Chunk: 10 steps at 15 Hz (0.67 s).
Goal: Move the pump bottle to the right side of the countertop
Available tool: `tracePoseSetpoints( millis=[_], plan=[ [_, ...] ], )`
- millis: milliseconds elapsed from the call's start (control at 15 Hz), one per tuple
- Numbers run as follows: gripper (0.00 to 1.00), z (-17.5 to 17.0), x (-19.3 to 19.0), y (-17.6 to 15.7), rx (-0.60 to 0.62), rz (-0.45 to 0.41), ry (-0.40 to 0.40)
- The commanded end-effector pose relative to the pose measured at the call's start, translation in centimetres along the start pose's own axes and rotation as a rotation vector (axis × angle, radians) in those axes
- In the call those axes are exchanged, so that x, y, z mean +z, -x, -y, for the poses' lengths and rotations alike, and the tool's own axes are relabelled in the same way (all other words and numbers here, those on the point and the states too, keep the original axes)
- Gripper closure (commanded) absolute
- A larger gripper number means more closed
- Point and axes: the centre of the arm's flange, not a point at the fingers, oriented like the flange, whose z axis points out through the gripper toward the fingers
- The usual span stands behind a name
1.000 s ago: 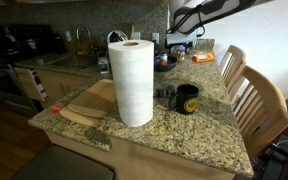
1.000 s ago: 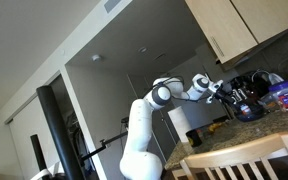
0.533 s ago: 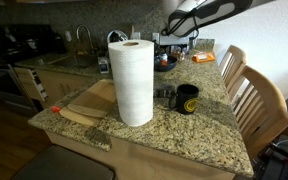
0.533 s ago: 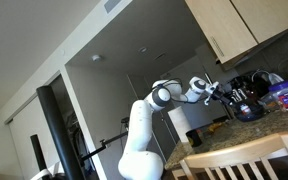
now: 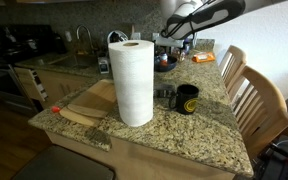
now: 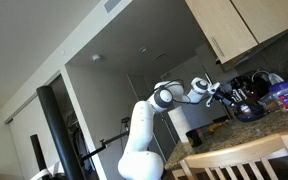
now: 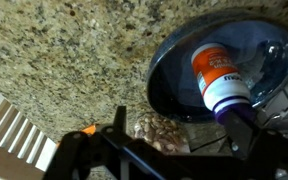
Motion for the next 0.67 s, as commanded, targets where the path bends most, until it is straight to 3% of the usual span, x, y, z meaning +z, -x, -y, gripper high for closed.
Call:
tracePoseSetpoints(
  millis=[0, 67, 133, 333, 600],
  plan=[
    [0.0, 1.1, 2.6, -1.7, 0.192, -0.055, 0.031],
    [0.0, -0.6, 4.2, -3.5, 0.245, -0.07, 0.052],
    [0.0, -0.3, 2.2, -1.5, 0.161, -0.034, 0.028],
    [0.0, -1.4, 4.1, -3.1, 0.222, -0.055, 0.059],
    [0.0, -3.2, 3.9, -6.7, 0.265, -0.046, -0.007]
  ],
)
